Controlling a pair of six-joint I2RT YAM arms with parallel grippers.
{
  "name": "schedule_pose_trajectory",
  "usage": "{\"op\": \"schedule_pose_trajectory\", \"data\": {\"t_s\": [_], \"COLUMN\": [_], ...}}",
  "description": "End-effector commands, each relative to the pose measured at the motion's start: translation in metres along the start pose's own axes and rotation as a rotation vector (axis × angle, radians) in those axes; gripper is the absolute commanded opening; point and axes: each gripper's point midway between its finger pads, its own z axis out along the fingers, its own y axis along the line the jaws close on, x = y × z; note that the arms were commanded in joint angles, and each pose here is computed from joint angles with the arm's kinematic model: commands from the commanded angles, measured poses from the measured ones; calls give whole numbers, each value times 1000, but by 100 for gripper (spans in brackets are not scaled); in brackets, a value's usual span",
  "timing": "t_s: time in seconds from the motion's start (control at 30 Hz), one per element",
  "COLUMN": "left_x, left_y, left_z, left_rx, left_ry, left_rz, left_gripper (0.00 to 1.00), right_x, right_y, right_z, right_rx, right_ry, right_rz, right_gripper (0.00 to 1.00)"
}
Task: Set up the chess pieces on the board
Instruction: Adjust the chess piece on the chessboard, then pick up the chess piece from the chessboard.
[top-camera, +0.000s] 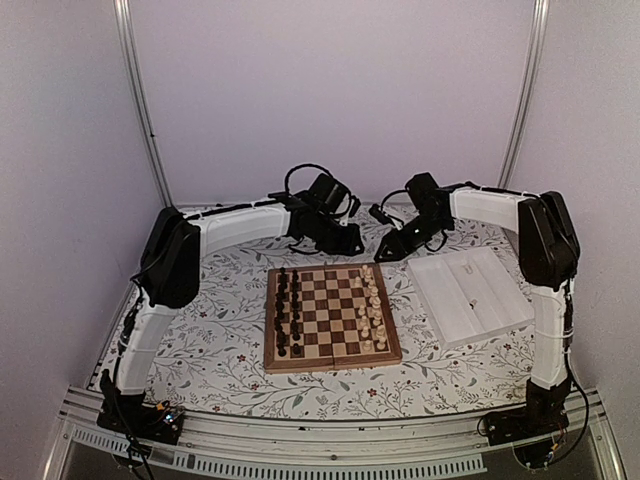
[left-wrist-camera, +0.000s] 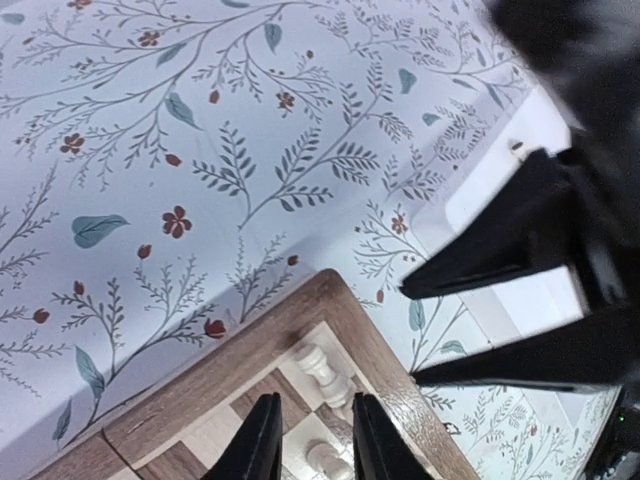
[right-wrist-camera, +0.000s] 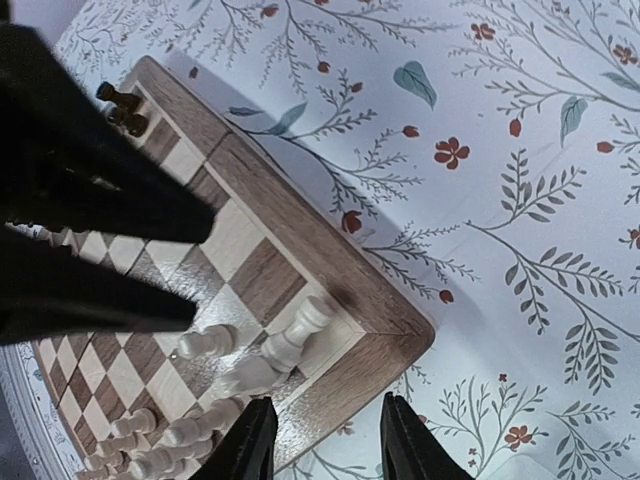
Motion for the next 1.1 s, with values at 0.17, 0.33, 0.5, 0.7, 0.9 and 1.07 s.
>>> {"op": "schedule_pose_trajectory", "data": {"t_s": [0.17, 0.33, 0.5, 0.7, 0.9, 1.07], "left_x": [-4, 0, 3, 3, 1, 2], "left_y": [33, 40, 43, 42, 39, 39], "left_z": [0, -12, -19, -23, -24, -25], "left_rx": [-53, -62, -70, -61, -48, -46], "left_ry": [-67, -70, -71, -83, -86, -82], "left_rz": [-150, -153, -151, -154, -150, -149], "left_gripper": [29, 29, 29, 29, 29, 29], "right_x": [-18, -12, -5, -1, 3, 5], "right_y": [48, 50, 43, 28, 25, 26], "right_z": [-18, 2, 19, 21, 23, 25], "right_rx": [-92, -65, 10, 95, 101, 95], "right_ry": [-60, 3, 57, 82, 92, 101], "right_rz": [-91, -83, -79, -68, -56, -53], "right_gripper": [42, 50, 49, 41, 30, 18]}}
